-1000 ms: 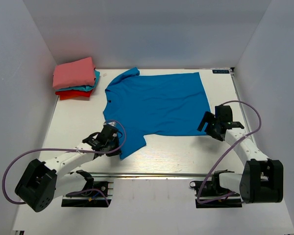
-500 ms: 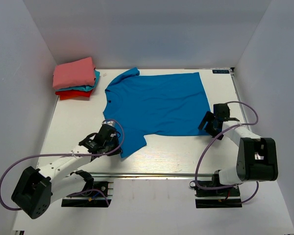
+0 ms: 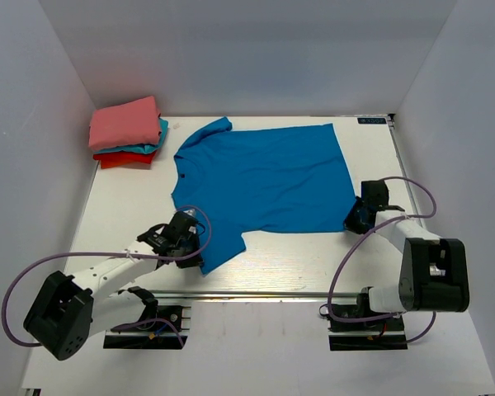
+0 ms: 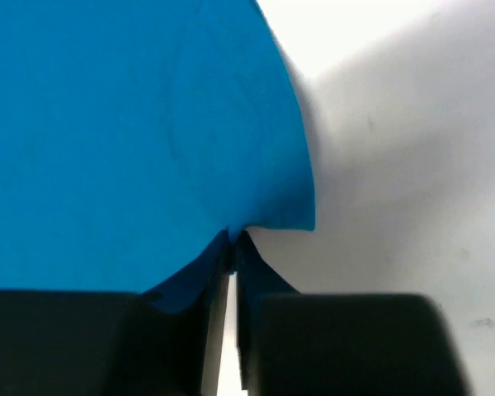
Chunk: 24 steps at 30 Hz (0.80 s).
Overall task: Fold and stack the t-shirts
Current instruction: Grap the side of the flattened tshirt closest away from the robot with both arms
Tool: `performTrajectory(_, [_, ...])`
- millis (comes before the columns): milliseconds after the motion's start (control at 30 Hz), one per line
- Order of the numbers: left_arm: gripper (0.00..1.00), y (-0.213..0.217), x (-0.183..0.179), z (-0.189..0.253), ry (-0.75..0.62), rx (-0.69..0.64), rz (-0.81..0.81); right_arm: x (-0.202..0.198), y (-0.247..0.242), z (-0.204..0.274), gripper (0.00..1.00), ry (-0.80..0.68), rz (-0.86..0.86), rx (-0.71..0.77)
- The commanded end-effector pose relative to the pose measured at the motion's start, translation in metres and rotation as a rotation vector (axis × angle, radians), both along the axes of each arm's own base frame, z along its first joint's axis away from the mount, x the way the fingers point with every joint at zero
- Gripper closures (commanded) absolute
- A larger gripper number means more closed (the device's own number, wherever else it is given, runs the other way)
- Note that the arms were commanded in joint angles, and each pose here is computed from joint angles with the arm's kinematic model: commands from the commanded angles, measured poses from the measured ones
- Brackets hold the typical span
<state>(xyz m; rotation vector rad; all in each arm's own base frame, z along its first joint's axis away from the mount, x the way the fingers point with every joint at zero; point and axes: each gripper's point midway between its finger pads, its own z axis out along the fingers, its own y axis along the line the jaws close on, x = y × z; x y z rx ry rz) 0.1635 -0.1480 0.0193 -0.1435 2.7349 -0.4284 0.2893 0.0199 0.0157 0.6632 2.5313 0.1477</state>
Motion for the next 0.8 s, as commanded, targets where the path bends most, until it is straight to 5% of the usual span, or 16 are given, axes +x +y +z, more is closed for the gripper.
performTrajectory(0, [1.0,-0.007,0.0,0.011,0.015,-0.026,-0.025,-0.03,0.007,-0.003,0.9,0.058,0.008,0.038])
performTrajectory(33, [1.0,-0.008,0.001,0.014,0.014,-0.026,-0.025,-0.045,0.007,-0.011,1.0,0.093,0.013,0.039])
performTrajectory(467, [1.0,-0.009,-0.022,0.033,0.054,-0.07,-0.1,-0.078,0.007,0.009,1.0,0.052,0.071,0.023])
performTrajectory(767, [1.0,-0.05,0.026,0.075,-0.091,-0.201,-0.132,-0.06,0.011,0.023,1.0,0.007,0.106,0.033])
